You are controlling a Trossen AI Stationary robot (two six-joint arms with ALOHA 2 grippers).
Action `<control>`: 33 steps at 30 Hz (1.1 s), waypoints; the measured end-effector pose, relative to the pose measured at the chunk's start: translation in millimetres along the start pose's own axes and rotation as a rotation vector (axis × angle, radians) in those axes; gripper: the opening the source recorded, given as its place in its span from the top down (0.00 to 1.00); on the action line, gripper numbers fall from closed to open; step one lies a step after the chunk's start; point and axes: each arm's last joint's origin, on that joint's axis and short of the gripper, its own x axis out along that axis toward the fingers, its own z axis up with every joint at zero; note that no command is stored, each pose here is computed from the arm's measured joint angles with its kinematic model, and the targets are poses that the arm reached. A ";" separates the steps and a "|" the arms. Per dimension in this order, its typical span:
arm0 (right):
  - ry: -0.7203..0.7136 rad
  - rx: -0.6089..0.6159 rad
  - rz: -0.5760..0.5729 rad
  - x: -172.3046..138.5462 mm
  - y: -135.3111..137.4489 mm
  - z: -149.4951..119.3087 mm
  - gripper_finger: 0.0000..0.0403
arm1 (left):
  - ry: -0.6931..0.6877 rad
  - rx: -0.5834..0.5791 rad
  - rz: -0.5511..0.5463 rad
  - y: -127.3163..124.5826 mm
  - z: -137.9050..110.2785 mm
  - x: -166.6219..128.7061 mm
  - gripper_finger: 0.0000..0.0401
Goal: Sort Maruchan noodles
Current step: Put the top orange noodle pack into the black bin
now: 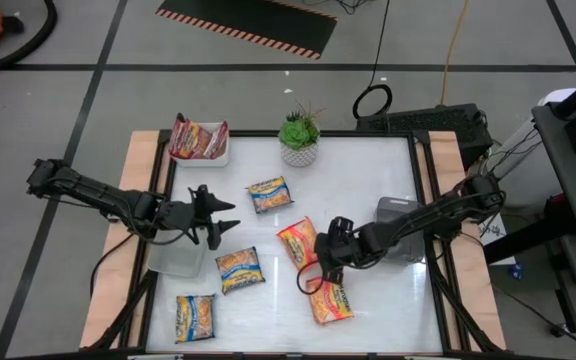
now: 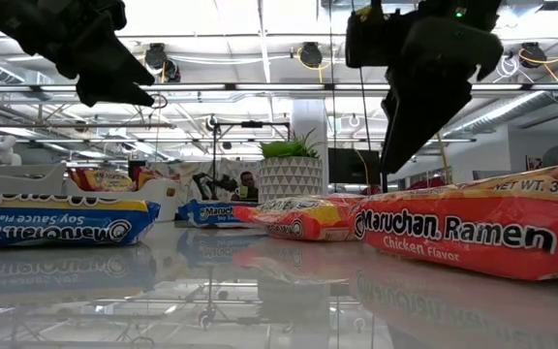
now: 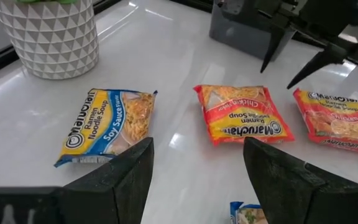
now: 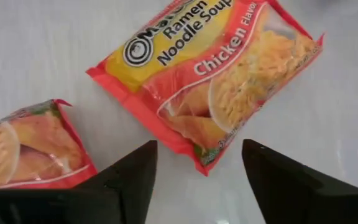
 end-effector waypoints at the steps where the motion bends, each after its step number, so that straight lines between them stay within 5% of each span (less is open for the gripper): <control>1: -0.001 0.001 0.005 2.2 -0.1 -1.5 0.40 | -0.001 -0.003 0.000 0.0 0.0 0.0 0.37; 6: 0.009 -0.005 0.102 21.0 -0.7 -17.6 0.38 | -0.017 -0.019 -0.014 -1.2 1.7 -0.1 0.37; 12: 0.054 0.000 0.075 36.0 -15.2 -32.9 0.42 | -0.042 -0.027 -0.031 -2.6 4.6 -0.2 0.37; 21: -0.079 -0.014 0.123 41.3 -19.8 -18.5 0.52 | -0.067 0.005 -0.033 -3.1 6.9 -0.2 0.37; 28: -0.075 0.111 0.112 44.1 -28.6 -14.4 0.72 | -0.088 0.010 -0.038 -3.9 9.0 -0.3 0.37; 33: -0.117 0.072 0.128 43.8 -27.9 -10.1 0.94 | -0.089 0.016 -0.038 -3.9 9.0 -0.3 0.37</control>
